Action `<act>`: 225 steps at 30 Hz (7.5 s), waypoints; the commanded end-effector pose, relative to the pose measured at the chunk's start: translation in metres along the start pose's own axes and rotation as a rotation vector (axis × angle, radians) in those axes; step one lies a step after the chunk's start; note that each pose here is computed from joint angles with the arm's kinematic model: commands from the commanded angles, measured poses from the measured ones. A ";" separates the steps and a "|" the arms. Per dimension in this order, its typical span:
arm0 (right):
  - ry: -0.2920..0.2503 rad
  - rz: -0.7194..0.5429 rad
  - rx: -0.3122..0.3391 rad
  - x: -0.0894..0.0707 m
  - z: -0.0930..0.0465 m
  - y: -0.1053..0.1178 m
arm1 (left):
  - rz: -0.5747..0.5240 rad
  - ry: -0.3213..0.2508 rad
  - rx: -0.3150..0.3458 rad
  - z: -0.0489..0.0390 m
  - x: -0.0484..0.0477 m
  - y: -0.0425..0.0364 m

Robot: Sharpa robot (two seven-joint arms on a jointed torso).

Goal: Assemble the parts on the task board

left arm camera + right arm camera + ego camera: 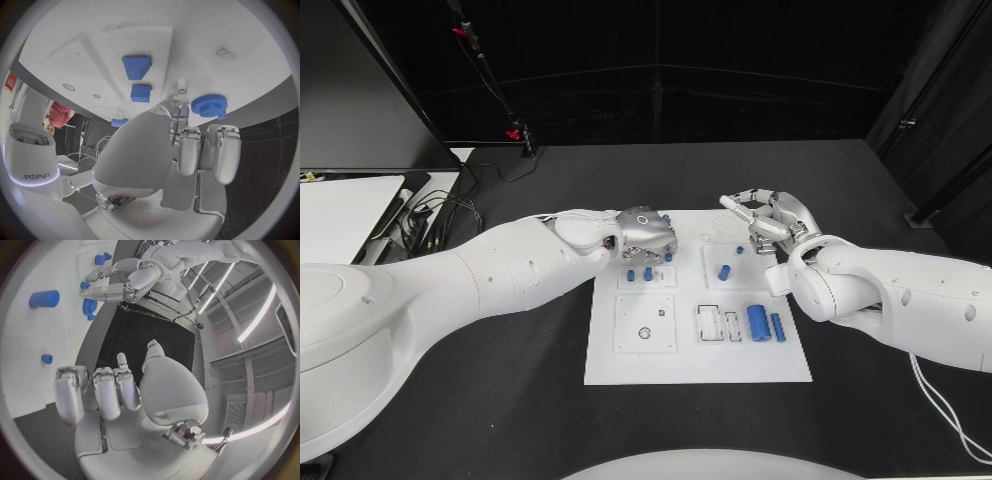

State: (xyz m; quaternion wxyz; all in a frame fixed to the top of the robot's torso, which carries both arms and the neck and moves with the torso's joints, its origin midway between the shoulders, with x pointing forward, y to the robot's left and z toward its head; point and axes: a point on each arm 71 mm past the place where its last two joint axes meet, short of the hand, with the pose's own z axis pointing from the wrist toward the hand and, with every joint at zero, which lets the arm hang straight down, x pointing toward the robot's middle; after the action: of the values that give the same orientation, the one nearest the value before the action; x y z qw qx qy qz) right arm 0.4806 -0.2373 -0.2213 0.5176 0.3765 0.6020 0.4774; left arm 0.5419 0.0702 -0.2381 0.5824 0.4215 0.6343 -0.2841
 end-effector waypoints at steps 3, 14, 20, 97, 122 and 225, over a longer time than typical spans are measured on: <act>0.008 0.004 -0.009 0.001 0.000 0.002 | 0.001 0.020 0.000 0.0009 0.0004 0.0010; 0.007 0.004 -0.009 0.001 0.001 0.002 | 0.002 0.019 0.008 0.0040 -0.0006 -0.0010; 0.007 0.004 -0.009 0.001 0.001 0.002 | 0.000 0.023 0.008 0.0048 -0.0006 -0.0018; 0.003 0.002 -0.008 0.001 0.001 0.001 | -0.020 0.066 0.047 0.0072 0.0021 -0.0076; 0.001 0.001 -0.002 0.000 0.001 0.001 | -0.010 0.047 0.040 0.0052 0.0017 -0.0042; 0.000 0.000 0.008 -0.004 -0.001 -0.001 | 0.011 0.027 0.009 -0.0425 -0.0046 0.0289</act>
State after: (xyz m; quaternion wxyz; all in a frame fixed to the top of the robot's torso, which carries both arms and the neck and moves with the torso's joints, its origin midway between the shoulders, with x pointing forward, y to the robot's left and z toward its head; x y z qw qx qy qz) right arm 0.4809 -0.2432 -0.2221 0.5192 0.3803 0.6032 0.4711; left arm 0.5464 0.1200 -0.2204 0.5847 0.4264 0.6322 -0.2767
